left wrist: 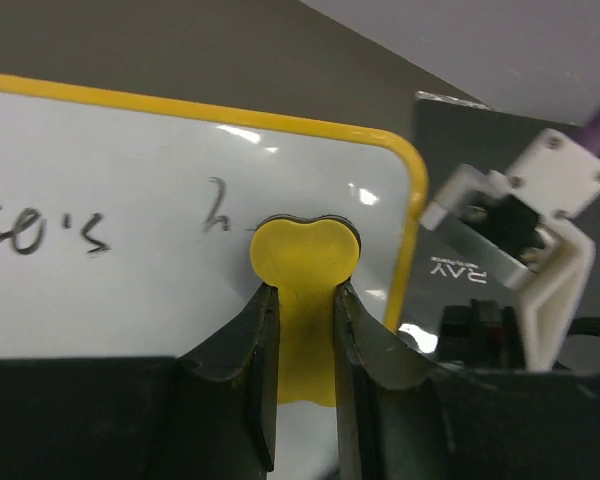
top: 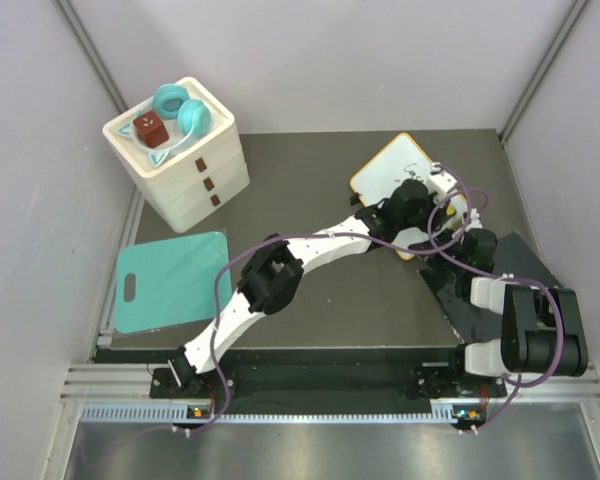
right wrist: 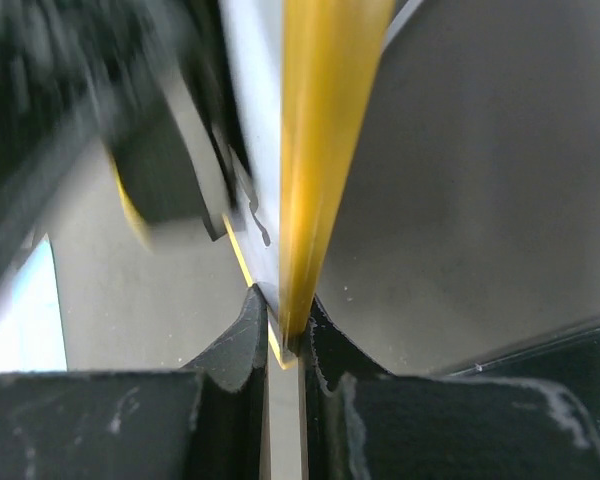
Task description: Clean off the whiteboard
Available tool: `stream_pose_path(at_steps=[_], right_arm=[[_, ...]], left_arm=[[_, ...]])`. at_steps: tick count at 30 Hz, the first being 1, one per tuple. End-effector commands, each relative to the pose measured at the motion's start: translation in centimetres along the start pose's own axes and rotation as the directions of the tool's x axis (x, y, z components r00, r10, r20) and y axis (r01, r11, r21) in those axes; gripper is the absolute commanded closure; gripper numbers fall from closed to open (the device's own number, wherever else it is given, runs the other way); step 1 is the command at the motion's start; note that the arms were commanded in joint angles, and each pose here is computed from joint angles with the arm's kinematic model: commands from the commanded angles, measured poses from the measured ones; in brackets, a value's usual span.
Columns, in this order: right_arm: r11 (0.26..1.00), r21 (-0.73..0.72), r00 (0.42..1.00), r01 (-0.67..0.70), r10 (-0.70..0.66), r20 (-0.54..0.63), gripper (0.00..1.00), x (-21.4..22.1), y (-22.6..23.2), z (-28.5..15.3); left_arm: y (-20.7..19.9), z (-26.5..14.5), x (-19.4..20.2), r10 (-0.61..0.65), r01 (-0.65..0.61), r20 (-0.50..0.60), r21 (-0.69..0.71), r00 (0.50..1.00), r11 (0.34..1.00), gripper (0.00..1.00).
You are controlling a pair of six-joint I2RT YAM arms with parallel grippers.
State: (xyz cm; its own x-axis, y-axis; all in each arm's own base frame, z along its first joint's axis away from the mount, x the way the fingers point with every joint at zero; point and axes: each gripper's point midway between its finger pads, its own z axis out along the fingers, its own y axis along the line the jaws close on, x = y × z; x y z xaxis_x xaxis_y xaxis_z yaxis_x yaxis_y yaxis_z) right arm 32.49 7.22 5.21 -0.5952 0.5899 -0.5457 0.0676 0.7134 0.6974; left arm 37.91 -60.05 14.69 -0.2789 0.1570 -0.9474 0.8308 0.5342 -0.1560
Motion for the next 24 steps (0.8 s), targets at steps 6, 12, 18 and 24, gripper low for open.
stream_pose_path(at_steps=[6, 12, 18, 24], right_arm=[[0.999, 0.028, 0.988, 0.023, -0.018, -0.151, 1.00, 3.9, -1.1, -0.5], [0.999, 0.027, 0.989, 0.022, -0.018, -0.148, 1.00, 3.8, -1.1, -0.5], [0.999, 0.027, 0.989, 0.023, -0.019, -0.147, 1.00, 3.8, -1.1, -0.6], [0.999, 0.025, 0.989, 0.024, -0.020, -0.149, 1.00, 3.9, -1.1, -0.6]], left_arm=[[-9.2, -1.9, 15.3, 0.181, -0.092, -0.336, 0.263, 0.924, 0.960, 1.00], [-3.2, -3.0, 17.8, 0.097, -0.072, -0.420, 0.075, 0.902, 0.995, 1.00], [3.8, -3.9, 17.5, -0.028, -0.009, -0.413, -0.088, 0.910, 0.996, 1.00], [9.8, -3.8, 15.6, -0.153, 0.092, -0.358, -0.180, 0.921, 0.979, 1.00]])
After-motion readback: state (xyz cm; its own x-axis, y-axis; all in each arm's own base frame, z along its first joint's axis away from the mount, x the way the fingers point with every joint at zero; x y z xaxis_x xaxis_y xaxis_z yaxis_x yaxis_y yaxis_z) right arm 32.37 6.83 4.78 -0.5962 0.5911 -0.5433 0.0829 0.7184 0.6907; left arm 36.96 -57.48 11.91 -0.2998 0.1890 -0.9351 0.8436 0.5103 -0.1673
